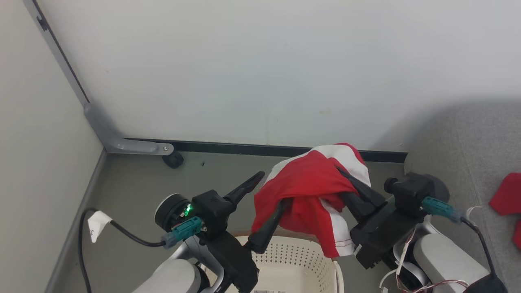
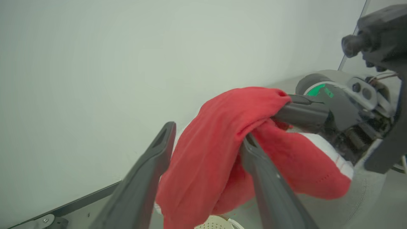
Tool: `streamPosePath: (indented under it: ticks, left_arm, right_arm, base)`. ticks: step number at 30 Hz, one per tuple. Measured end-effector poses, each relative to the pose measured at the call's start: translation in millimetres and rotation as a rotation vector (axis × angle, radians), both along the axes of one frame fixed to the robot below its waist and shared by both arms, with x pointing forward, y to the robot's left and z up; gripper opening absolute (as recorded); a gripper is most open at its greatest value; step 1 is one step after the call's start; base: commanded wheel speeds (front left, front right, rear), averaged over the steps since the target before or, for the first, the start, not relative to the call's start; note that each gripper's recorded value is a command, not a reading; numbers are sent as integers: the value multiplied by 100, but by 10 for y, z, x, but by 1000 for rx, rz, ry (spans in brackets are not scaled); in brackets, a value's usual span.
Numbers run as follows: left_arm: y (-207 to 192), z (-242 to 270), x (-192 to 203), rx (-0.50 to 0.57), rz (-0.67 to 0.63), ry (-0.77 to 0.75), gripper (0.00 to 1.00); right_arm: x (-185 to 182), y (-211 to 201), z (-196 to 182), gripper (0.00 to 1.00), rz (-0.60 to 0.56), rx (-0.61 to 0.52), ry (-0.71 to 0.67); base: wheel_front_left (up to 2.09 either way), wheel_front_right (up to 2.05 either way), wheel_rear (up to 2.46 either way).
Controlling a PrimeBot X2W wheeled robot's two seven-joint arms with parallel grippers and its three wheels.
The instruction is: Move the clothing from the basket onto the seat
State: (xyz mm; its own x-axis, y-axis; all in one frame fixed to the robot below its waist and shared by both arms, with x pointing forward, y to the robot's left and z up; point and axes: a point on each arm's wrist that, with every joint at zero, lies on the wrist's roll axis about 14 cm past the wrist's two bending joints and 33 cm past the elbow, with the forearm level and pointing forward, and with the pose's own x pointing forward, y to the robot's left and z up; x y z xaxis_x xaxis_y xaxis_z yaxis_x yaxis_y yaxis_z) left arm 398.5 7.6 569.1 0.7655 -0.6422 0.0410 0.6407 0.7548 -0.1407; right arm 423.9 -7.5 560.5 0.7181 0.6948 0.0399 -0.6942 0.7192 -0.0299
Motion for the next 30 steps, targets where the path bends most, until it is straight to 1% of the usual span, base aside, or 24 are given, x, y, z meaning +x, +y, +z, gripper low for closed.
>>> streamPosePath:
  ticks: [6,14,21,30]
  left_arm:
    - [-40,-28,-2,3,-15,4,100]
    - [-201,-58,-48,-4,-67,12,100]
    - [-397,-48,-116,-16,-140,8,100]
    - [-633,-59,-149,-22,-223,5,100]
  right_arm:
    - [81,-250,129,0,-79,45,-31]
    - [146,-776,208,0,-230,60,-63]
    - [86,-1154,338,0,-330,98,-113]
    - [-29,-1572,329,0,-453,102,-125]
  base:
    - [0,0,0]
    - [0,0,0]
    - [0,0,0]
    - [0,0,0]
